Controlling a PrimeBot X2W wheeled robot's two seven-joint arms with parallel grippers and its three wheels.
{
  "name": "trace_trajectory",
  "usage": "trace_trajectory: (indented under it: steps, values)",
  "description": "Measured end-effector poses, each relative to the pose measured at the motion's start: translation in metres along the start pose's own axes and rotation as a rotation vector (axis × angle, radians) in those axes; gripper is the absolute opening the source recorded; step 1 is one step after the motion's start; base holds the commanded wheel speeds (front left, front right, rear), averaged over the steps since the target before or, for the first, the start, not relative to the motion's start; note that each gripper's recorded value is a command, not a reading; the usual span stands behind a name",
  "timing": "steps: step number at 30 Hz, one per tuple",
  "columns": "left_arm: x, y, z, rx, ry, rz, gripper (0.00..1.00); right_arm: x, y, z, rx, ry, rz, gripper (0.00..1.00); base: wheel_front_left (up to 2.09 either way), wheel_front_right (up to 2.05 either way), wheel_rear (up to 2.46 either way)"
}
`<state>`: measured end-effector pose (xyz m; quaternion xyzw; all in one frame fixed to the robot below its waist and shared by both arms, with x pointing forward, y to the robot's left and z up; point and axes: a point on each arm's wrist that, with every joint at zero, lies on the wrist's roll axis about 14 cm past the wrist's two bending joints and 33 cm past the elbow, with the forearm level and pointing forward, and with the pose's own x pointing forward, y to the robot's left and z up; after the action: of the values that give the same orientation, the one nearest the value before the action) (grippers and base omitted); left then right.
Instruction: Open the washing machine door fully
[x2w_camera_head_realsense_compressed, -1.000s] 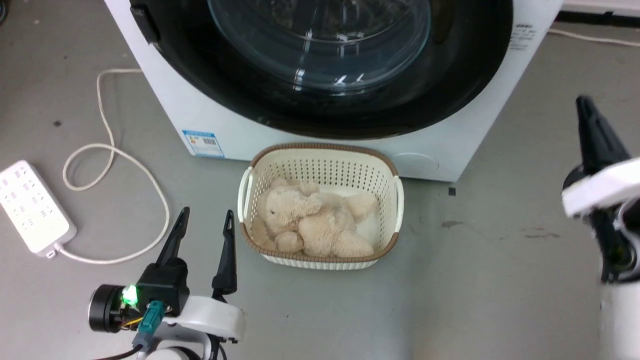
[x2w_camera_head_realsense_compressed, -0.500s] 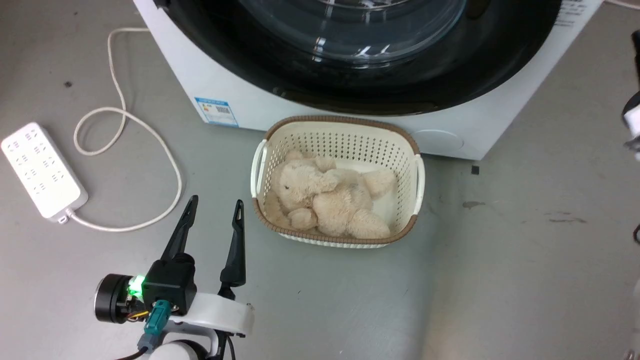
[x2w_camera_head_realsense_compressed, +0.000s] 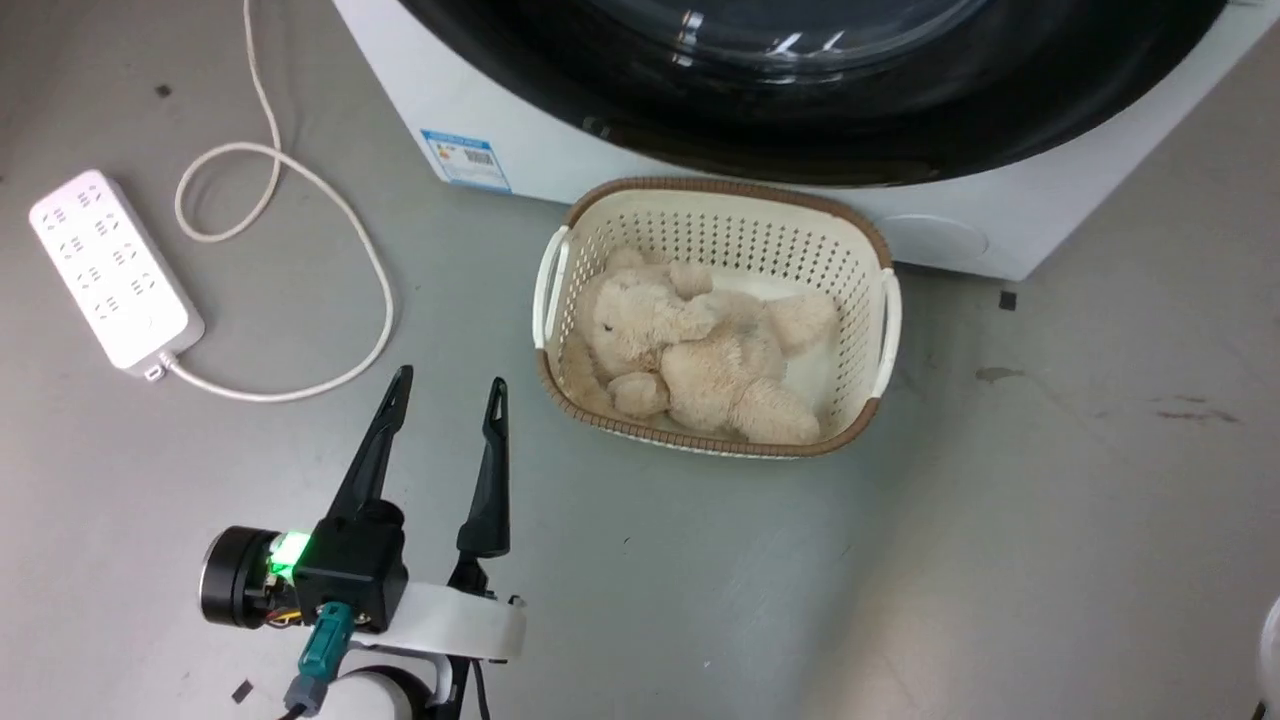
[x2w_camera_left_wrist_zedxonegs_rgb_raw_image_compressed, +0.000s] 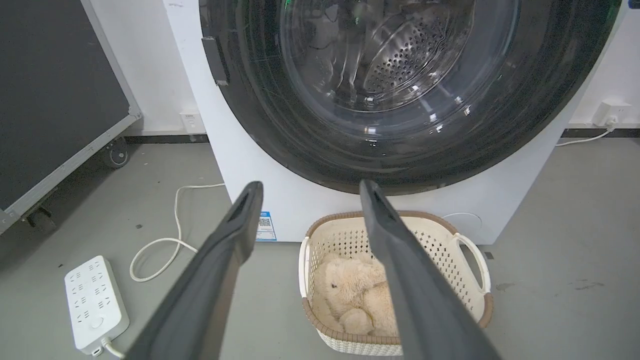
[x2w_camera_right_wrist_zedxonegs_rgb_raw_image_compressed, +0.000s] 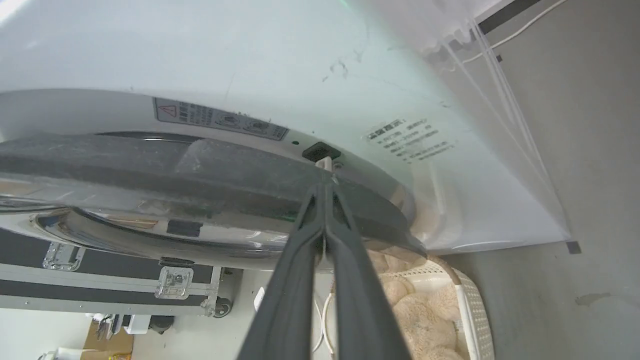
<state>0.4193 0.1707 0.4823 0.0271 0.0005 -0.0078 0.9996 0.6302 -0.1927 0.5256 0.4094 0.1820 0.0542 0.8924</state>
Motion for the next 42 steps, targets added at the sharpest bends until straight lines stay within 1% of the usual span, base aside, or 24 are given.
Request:
trace_trajectory:
  steps: [2,3,5,7,9,11,13,14,15,16,17,18,20,25,34,37,38,42]
  values:
    - [0.001,0.002,-0.005,0.003,0.009,0.007,1.0,0.013,0.001,0.0,0.048,0.045,0.006,0.0,0.0,0.0,0.0]
    - [0.001,0.002,-0.005,0.004,0.009,0.008,1.0,0.016,0.001,0.001,0.061,0.057,0.008,0.0,0.0,0.0,0.0]
    - [0.004,0.003,-0.006,0.006,0.005,0.008,1.0,0.023,0.01,-0.001,0.068,0.125,0.034,0.0,0.0,0.0,0.0]
    - [0.007,0.003,-0.006,0.008,0.0,0.01,1.0,0.029,0.017,0.004,0.086,0.139,0.06,0.0,0.0,0.0,0.0]
    - [0.008,0.003,-0.008,0.01,0.002,0.011,1.0,0.035,0.02,0.003,0.112,0.169,0.077,0.0,0.0,0.0,0.0]
    - [0.009,0.003,-0.009,0.011,0.0,0.014,1.0,0.04,0.019,-0.002,0.136,0.203,0.083,0.0,0.0,0.0,0.0]
    - [0.01,0.004,-0.009,0.013,0.0,0.016,1.0,0.043,0.009,-0.008,0.206,0.217,0.067,0.0,0.0,0.0,0.0]
    - [0.01,0.004,-0.008,0.013,-0.004,0.018,1.0,0.044,0.005,-0.011,0.216,0.218,0.054,0.0,0.0,0.0,0.0]
    - [0.01,0.004,-0.008,0.013,-0.008,0.02,1.0,0.045,0.002,-0.013,0.223,0.227,0.045,0.0,0.0,0.0,0.0]
    - [0.01,0.004,-0.007,0.009,-0.011,0.02,1.0,0.045,0.009,-0.015,0.183,0.267,0.047,0.0,0.0,0.0,0.0]
    - [0.011,0.004,-0.008,0.007,-0.012,0.021,1.0,0.044,0.017,-0.013,0.167,0.292,0.069,0.0,0.0,0.0,0.0]
    - [0.012,0.004,-0.006,0.006,-0.018,0.021,1.0,0.046,0.016,-0.006,0.21,0.259,0.081,0.0,0.0,0.0,0.0]
    - [0.013,0.003,-0.003,0.007,-0.03,0.019,1.0,0.045,0.019,-0.014,0.245,0.274,0.088,0.0,0.0,0.0,0.0]
    - [0.013,-0.002,0.008,0.001,-0.068,0.006,1.0,0.033,0.025,-0.023,0.273,0.312,0.108,0.0,0.0,0.0,0.0]
    - [0.007,-0.011,0.033,-0.018,-0.139,-0.021,1.0,-0.005,0.039,-0.052,0.349,0.439,0.172,0.0,0.0,0.0,0.0]
    - [0.003,-0.012,0.04,-0.021,-0.157,-0.023,1.0,-0.022,0.04,-0.066,0.356,0.485,0.174,0.0,0.0,0.0,0.0]
    - [-0.006,-0.014,0.043,-0.025,-0.159,-0.028,1.0,-0.041,0.036,-0.079,0.346,0.531,0.16,0.0,0.0,0.0,0.0]
    - [-0.017,-0.015,0.047,-0.028,-0.163,-0.03,1.0,-0.069,0.025,-0.094,0.329,0.586,0.132,0.0,0.0,0.0,0.0]
